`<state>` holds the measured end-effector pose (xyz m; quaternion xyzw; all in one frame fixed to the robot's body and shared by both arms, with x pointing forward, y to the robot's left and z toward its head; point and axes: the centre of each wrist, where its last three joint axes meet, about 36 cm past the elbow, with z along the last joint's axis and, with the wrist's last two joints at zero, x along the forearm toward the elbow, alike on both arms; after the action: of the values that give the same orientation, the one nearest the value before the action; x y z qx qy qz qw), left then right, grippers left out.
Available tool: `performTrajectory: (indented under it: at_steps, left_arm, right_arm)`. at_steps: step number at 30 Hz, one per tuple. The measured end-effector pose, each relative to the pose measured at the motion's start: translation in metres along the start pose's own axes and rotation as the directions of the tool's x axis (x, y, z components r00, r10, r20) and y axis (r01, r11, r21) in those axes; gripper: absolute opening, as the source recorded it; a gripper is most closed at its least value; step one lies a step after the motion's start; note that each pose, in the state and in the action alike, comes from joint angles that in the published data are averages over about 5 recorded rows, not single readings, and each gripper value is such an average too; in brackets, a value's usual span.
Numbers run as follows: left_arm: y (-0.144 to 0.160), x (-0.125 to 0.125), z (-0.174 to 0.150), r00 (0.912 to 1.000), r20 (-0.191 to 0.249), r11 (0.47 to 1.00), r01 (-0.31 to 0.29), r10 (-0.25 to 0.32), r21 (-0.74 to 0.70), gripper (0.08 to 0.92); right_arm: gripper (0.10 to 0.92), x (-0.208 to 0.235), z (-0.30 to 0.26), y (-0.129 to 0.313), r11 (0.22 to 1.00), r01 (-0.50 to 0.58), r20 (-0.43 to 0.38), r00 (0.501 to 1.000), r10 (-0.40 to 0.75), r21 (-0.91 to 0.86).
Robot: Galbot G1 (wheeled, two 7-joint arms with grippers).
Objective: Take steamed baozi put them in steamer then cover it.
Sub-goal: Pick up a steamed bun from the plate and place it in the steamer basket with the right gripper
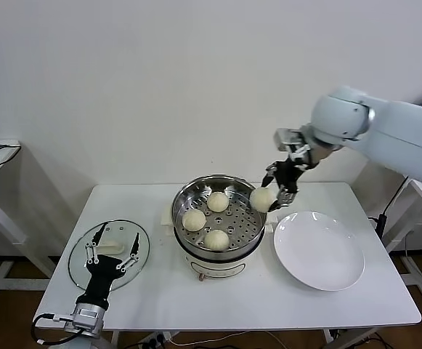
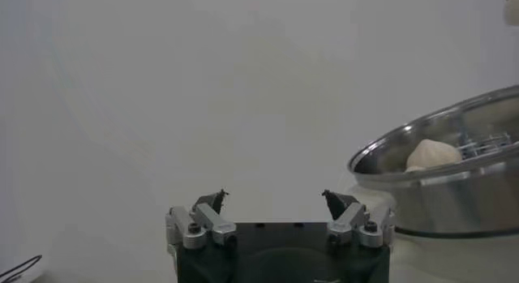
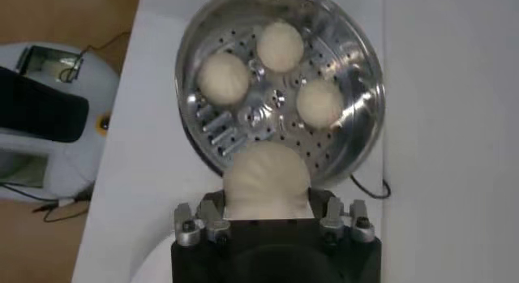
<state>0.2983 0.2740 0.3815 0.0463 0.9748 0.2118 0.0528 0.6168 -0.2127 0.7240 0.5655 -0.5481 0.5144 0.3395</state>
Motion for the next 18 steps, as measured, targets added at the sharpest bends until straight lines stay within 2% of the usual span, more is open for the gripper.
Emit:
performTrajectory:
  at_steps: [18]
  left_arm:
    - [0.010, -0.003, 0.009, 0.9998, -0.016, 1.000, 0.015, -0.015, 0.012, 0.823]
  right_arm:
    - [0.696, -0.100, -0.031, -0.031, 0.997, 0.070, -0.090, 0.994, -0.068, 0.024]
